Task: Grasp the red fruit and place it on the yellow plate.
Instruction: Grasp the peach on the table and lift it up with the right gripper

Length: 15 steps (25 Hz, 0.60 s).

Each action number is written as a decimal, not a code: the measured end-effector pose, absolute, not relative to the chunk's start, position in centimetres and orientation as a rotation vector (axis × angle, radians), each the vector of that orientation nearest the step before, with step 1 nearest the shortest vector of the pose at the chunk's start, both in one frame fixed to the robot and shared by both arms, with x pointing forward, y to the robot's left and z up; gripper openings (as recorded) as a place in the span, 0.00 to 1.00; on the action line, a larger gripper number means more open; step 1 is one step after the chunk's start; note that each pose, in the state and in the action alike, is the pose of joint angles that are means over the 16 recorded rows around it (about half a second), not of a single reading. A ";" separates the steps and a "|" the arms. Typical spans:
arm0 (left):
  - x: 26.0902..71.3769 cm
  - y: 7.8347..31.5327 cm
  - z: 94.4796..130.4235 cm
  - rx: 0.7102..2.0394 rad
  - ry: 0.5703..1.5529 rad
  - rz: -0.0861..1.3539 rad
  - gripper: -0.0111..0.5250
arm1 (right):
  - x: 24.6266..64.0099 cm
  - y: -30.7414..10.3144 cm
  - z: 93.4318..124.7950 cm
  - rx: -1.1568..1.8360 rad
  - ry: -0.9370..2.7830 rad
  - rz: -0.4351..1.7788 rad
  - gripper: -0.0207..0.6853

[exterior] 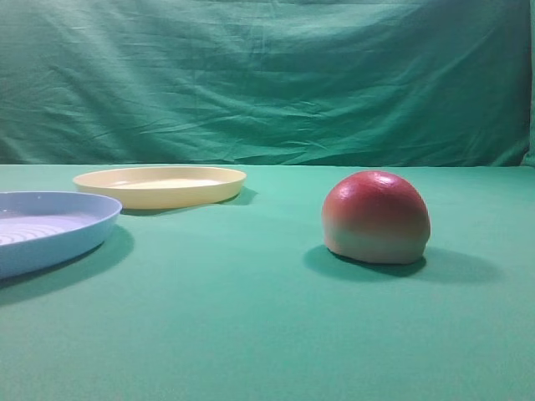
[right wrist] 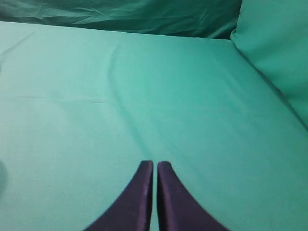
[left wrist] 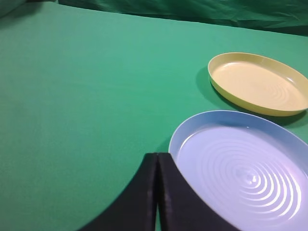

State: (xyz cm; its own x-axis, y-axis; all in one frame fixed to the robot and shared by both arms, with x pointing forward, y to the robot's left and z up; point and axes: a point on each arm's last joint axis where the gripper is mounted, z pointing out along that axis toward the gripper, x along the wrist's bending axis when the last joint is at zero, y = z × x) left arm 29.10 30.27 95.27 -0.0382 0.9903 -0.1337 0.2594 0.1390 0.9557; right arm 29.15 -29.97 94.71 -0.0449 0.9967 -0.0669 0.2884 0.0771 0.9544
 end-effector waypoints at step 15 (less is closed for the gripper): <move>29.1 30.3 95.3 1.283 1.478 0.983 0.02 | 29.5 -29.4 97.7 1.268 1.176 1.411 0.03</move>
State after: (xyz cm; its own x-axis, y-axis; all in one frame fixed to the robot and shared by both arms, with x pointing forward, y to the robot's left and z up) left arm 29.10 30.27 95.27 -0.0382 0.9903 -0.1337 0.2594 0.1390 0.9557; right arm 29.49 -29.37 97.73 -0.0932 0.9820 0.1643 -0.0158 -0.1665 0.9859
